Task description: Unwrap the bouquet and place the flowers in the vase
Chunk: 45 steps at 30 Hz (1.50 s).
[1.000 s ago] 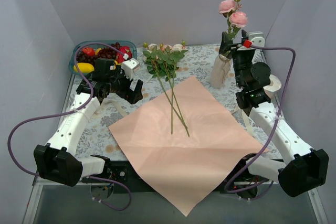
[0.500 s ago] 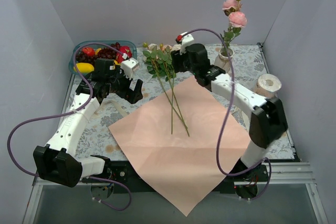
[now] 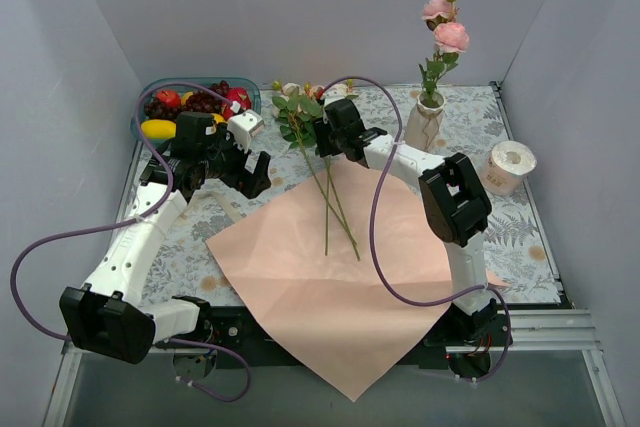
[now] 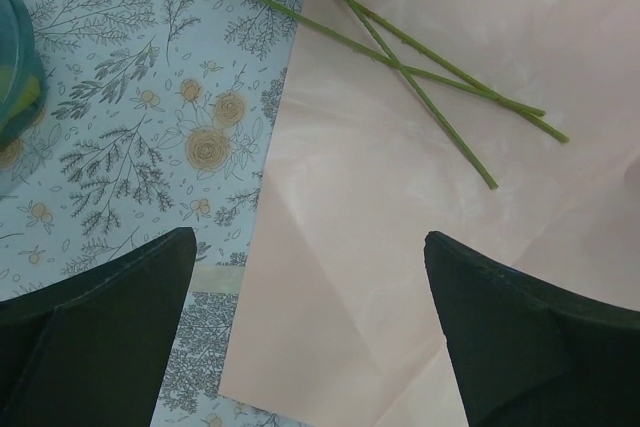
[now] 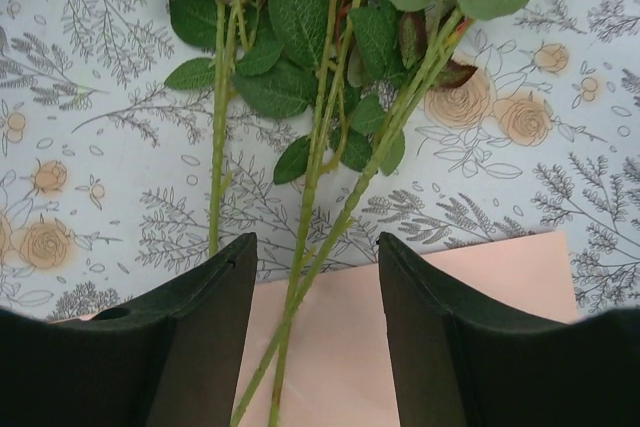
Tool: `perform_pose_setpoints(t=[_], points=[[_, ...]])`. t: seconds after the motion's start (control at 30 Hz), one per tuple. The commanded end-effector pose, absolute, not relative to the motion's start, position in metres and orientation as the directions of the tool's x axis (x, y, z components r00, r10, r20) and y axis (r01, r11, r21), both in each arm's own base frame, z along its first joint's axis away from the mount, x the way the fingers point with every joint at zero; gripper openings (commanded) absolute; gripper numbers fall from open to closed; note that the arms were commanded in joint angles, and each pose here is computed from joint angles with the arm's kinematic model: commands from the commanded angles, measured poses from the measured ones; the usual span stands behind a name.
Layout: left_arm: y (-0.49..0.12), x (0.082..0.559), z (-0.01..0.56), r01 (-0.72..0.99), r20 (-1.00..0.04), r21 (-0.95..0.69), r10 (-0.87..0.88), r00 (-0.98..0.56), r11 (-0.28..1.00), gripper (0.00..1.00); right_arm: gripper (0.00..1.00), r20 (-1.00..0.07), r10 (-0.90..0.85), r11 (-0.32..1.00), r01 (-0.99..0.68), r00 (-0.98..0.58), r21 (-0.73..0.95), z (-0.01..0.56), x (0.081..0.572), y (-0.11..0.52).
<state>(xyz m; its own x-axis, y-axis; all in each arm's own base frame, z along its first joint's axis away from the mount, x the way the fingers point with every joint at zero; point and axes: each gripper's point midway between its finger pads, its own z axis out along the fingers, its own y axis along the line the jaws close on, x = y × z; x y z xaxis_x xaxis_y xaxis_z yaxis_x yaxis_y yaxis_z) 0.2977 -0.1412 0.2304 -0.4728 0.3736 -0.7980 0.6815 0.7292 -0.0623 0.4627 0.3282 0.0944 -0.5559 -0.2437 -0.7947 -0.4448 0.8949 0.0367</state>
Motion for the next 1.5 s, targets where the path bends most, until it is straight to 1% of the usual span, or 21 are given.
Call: perform_pose_setpoints(t=[0.0,0.2,0.23,0.33,0.57,0.67,0.7,0.8,0.87,0.9,0.97,1.0,1.03,1.07,1.1,1.17,1.2,1.27,1.3,1.43,1.47], points=[[-0.140,0.295,0.247,0.693,-0.826,-0.027,0.374,-0.421,0.720,0.98,0.59,-0.851,-0.174,0.920,-0.391,-0.495,0.039,0.111,0.486,0.336],[-0.140,0.293,0.248,0.698,-0.825,-0.022,0.381,-0.417,0.716,0.98,0.57,-0.851,-0.164,0.937,-0.348,-0.499,0.023,0.088,0.496,0.333],[-0.139,0.293,0.248,0.697,-0.825,-0.020,0.382,-0.416,0.717,0.98,0.54,-0.846,-0.156,0.943,-0.331,-0.509,0.025,0.080,0.497,0.332],[-0.139,0.292,0.249,0.698,-0.824,-0.019,0.385,-0.417,0.715,0.98,0.52,-0.846,-0.140,0.953,-0.302,-0.514,0.026,0.068,0.501,0.331],[-0.136,0.290,0.250,0.699,-0.817,-0.008,0.398,-0.417,0.715,0.98,0.47,-0.844,-0.125,0.959,-0.281,-0.522,0.032,0.055,0.508,0.335],[-0.135,0.289,0.249,0.698,-0.816,-0.003,0.402,-0.416,0.716,0.98,0.35,-0.832,-0.121,0.959,-0.280,-0.542,0.043,0.045,0.506,0.336],[-0.134,0.288,0.249,0.696,-0.816,-0.004,0.401,-0.417,0.718,0.98,0.28,-0.827,-0.119,0.959,-0.281,-0.549,0.049,0.042,0.504,0.337],[-0.133,0.287,0.248,0.696,-0.815,0.000,0.403,-0.416,0.718,0.98,0.20,-0.819,-0.115,0.959,-0.279,-0.562,0.056,0.037,0.498,0.334],[-0.134,0.287,0.248,0.696,-0.816,-0.001,0.401,-0.416,0.718,0.98,0.16,-0.813,-0.119,0.959,-0.279,-0.569,0.055,0.034,0.494,0.331],[-0.134,0.286,0.248,0.696,-0.815,-0.004,0.400,-0.418,0.718,0.98,0.11,-0.820,-0.113,0.958,-0.279,-0.562,0.059,0.041,0.494,0.331],[-0.134,0.285,0.247,0.695,-0.814,-0.010,0.398,-0.423,0.719,0.98,0.08,-0.825,-0.105,0.959,-0.277,-0.555,0.064,0.046,0.491,0.327],[-0.134,0.284,0.248,0.696,-0.816,-0.011,0.395,-0.421,0.718,0.98,0.03,-0.843,-0.089,0.955,-0.286,-0.531,0.080,0.065,0.490,0.329],[-0.135,0.284,0.248,0.698,-0.817,-0.011,0.396,-0.419,0.716,0.98,0.02,-0.857,-0.079,0.952,-0.292,-0.509,0.086,0.076,0.491,0.331],[-0.135,0.283,0.249,0.697,-0.819,-0.010,0.394,-0.417,0.717,0.98,0.01,-0.864,-0.072,0.951,-0.297,-0.498,0.092,0.085,0.489,0.330],[-0.134,0.283,0.250,0.697,-0.821,-0.008,0.394,-0.414,0.717,0.98,0.01,-0.886,-0.046,0.946,-0.304,-0.462,0.109,0.112,0.489,0.330],[-0.134,0.283,0.252,0.698,-0.823,-0.005,0.394,-0.410,0.716,0.98,0.01,-0.911,-0.023,0.938,-0.325,-0.411,0.123,0.144,0.486,0.333],[-0.135,0.283,0.252,0.697,-0.824,-0.006,0.391,-0.411,0.717,0.98,0.01,-0.930,0.004,0.932,-0.337,-0.367,0.137,0.175,0.483,0.332],[-0.136,0.284,0.256,0.698,-0.828,-0.010,0.385,-0.407,0.716,0.98,0.01,-0.952,0.024,0.923,-0.358,-0.305,0.138,0.211,0.480,0.332],[-0.136,0.284,0.257,0.696,-0.830,-0.015,0.379,-0.409,0.718,0.98,0.01,-0.966,0.052,0.915,-0.376,-0.253,0.148,0.245,0.476,0.331],[-0.140,0.285,0.263,0.699,-0.835,-0.034,0.364,-0.412,0.714,0.98,0.01,-0.993,0.112,0.877,-0.465,-0.048,0.121,0.353,0.458,0.326],[-0.141,0.286,0.263,0.698,-0.835,-0.037,0.362,-0.414,0.715,0.98,0.01,-0.993,0.103,0.870,-0.489,0.056,0.062,0.393,0.446,0.317]])
